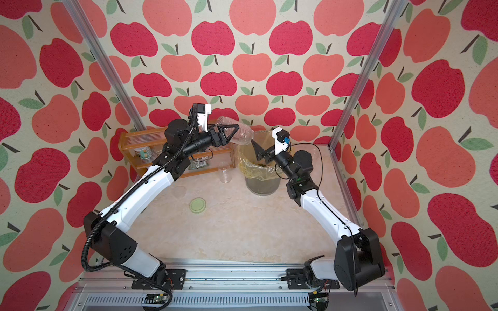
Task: Empty moldy mung beans from jars
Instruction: Place the jar at the center of the board.
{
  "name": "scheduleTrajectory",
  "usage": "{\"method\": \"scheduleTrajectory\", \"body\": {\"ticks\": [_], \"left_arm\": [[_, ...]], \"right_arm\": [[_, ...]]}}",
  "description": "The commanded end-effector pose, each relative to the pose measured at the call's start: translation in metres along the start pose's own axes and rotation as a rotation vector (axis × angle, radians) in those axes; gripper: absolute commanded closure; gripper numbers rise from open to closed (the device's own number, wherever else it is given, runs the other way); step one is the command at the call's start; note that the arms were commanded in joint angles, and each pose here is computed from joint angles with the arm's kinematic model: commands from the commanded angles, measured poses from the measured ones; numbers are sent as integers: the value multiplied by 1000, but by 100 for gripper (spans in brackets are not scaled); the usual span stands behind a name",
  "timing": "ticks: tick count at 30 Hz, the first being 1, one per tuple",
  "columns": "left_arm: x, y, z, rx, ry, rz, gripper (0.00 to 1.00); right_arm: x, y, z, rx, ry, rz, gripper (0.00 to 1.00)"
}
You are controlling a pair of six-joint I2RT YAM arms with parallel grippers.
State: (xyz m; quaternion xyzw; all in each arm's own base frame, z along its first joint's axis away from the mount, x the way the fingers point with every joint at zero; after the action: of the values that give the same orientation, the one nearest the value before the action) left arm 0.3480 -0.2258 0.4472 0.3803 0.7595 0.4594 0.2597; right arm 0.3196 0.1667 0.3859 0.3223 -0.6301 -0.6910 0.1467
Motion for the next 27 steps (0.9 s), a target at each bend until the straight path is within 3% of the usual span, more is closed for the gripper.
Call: {"method": "scheduleTrajectory", "body": {"ticks": [1, 16, 27], "left_arm": [[10, 23, -20, -76, -36, -66, 28], [16, 22, -10, -94, 24, -58, 29], [61, 34, -15, -172, 150, -25, 29]], "right_arm": [[5, 8, -12, -42, -103, -5, 1], [12, -2, -23, -79, -120, 14, 1], [39, 15, -19, -86, -171, 48, 1]]}}
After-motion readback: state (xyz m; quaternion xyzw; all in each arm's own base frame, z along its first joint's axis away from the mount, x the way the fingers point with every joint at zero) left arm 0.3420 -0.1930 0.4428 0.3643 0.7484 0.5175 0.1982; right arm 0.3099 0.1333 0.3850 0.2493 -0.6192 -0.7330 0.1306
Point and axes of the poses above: each gripper's point midway between its finger pads, its own x axis back along the fingers, its own z axis along the line the jaws close on, y = z × x, the point moved 9 cm from there along x, back along the fingers, and after that the axes turned 4 degrees about -x, right-handed, at the moved point
